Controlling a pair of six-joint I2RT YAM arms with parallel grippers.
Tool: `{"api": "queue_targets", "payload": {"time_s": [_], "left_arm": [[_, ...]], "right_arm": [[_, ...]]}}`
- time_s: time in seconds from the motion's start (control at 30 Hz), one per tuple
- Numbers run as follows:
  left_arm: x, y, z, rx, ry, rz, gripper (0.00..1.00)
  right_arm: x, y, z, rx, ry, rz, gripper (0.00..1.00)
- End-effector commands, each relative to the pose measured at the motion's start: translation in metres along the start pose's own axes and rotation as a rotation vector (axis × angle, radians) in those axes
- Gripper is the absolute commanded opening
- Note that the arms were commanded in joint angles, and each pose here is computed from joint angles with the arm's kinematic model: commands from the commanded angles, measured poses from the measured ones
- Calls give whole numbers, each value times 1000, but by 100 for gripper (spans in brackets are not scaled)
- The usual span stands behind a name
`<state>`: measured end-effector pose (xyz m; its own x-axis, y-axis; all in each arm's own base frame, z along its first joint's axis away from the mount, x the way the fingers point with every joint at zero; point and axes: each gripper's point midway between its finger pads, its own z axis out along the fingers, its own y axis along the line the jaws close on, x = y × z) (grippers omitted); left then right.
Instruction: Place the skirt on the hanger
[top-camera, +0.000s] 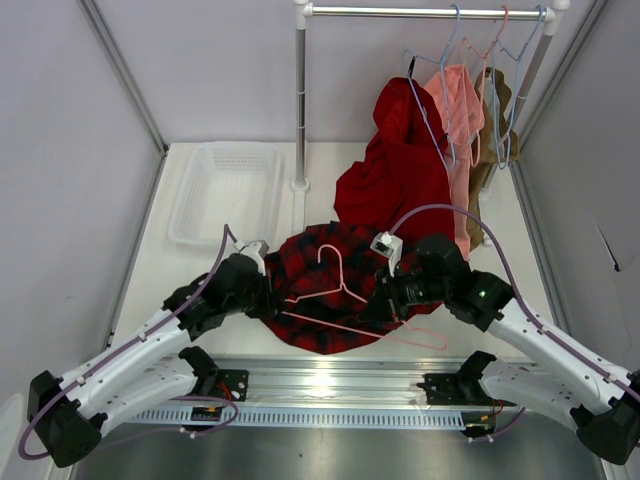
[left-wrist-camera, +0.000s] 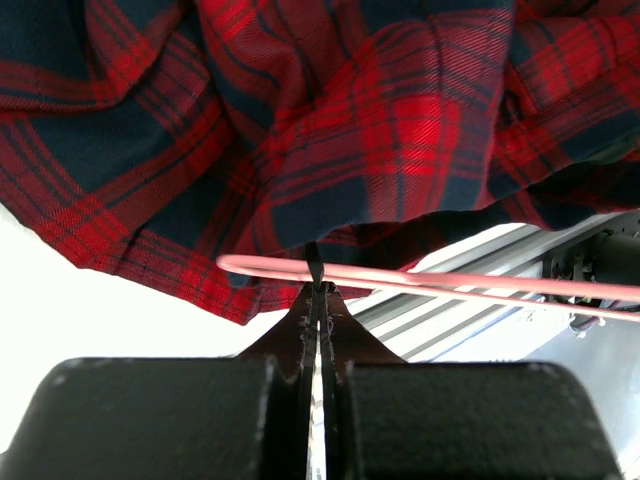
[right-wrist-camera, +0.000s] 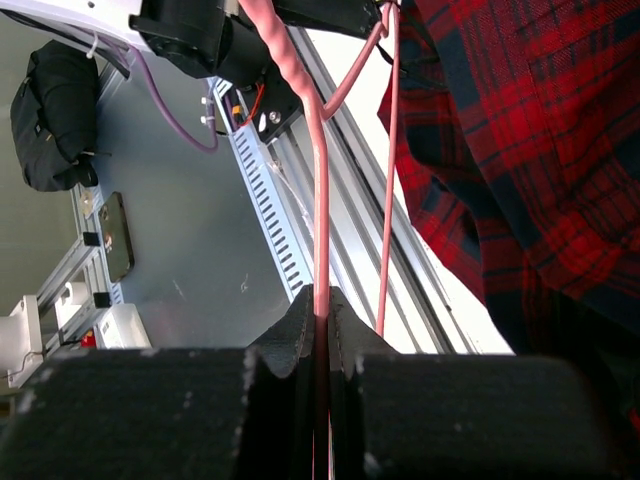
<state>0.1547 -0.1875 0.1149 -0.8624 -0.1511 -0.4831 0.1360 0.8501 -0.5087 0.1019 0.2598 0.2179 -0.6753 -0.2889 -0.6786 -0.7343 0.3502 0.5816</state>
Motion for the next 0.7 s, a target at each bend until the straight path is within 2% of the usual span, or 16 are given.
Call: {"api": "queue_targets", "payload": {"time_s": [0.0,0.27,0.67], "left_arm": [[-15,-17,-9,44,-36,47,0],[-20,-26,-12,73,-45,77,0],[-27,-30,-12,71,-42,139,0]], "right_arm": [[-13,10,7,-73,-55,-47,0],[-25,8,15,-96,-113,-80,0],[-20,-15,50,-114,-82,-43,0]]}}
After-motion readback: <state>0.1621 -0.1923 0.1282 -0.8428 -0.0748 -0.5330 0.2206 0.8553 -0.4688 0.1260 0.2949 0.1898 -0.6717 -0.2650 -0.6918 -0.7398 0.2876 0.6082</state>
